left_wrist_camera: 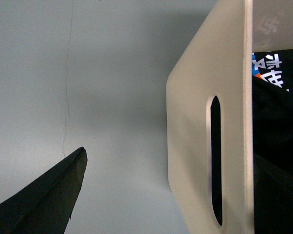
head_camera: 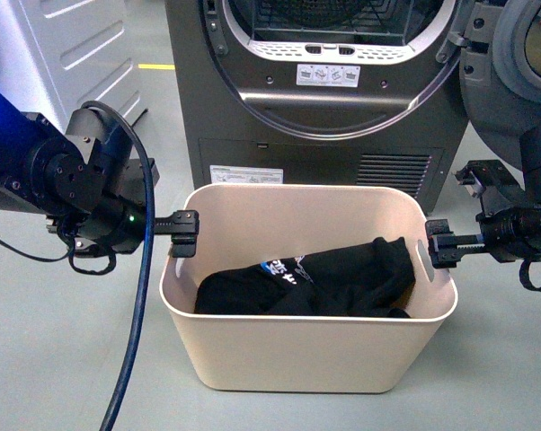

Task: Move hamper under clothes hanger

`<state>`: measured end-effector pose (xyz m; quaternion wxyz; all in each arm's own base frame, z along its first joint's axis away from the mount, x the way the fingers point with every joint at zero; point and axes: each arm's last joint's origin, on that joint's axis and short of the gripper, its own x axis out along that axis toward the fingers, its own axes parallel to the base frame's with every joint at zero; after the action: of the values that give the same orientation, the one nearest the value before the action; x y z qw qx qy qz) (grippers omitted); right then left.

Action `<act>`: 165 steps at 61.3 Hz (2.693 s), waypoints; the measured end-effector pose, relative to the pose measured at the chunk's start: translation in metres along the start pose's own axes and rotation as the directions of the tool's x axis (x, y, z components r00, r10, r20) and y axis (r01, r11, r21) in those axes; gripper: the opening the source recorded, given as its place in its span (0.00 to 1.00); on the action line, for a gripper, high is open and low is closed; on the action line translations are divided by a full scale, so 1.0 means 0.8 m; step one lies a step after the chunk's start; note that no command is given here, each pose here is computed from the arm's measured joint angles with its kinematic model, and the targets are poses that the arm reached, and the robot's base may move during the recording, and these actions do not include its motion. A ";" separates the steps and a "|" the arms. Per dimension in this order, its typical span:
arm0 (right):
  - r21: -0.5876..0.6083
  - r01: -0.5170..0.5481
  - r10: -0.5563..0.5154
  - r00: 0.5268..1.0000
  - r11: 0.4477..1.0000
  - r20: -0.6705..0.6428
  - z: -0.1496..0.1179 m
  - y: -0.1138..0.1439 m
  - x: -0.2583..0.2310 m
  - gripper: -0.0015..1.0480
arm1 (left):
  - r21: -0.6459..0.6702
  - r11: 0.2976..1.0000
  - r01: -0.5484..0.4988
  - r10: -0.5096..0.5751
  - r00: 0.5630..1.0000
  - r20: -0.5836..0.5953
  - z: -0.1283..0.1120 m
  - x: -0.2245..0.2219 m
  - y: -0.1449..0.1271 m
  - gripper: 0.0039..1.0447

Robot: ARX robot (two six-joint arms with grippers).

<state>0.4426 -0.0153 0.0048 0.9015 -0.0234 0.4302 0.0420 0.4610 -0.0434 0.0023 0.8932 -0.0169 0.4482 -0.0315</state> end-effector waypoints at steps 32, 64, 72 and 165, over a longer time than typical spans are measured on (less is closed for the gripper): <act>-0.007 -0.017 0.017 0.999 1.000 -0.038 -0.020 -0.002 0.024 0.93 | 0.029 0.999 -0.024 0.025 0.999 -0.020 0.002 0.027 0.009 0.94; -0.025 -0.041 0.039 0.998 0.999 -0.053 -0.020 0.010 0.036 0.49 | 0.066 0.997 -0.047 0.050 0.997 -0.050 0.000 0.044 -0.003 0.94; -0.029 -0.048 0.047 0.997 0.998 -0.054 -0.019 0.013 0.037 0.33 | 0.073 0.996 -0.054 0.058 0.997 -0.049 0.002 0.045 -0.006 0.79; -0.013 -0.059 0.059 0.998 0.998 0.008 0.015 0.013 0.005 0.03 | 0.065 0.998 0.006 -0.006 1.000 0.007 0.022 0.016 -0.052 0.07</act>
<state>0.4536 -0.0041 0.0094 0.9015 -0.0163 0.4266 0.0714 0.4806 -0.0856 0.0051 0.8949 0.0108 0.4434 -0.0488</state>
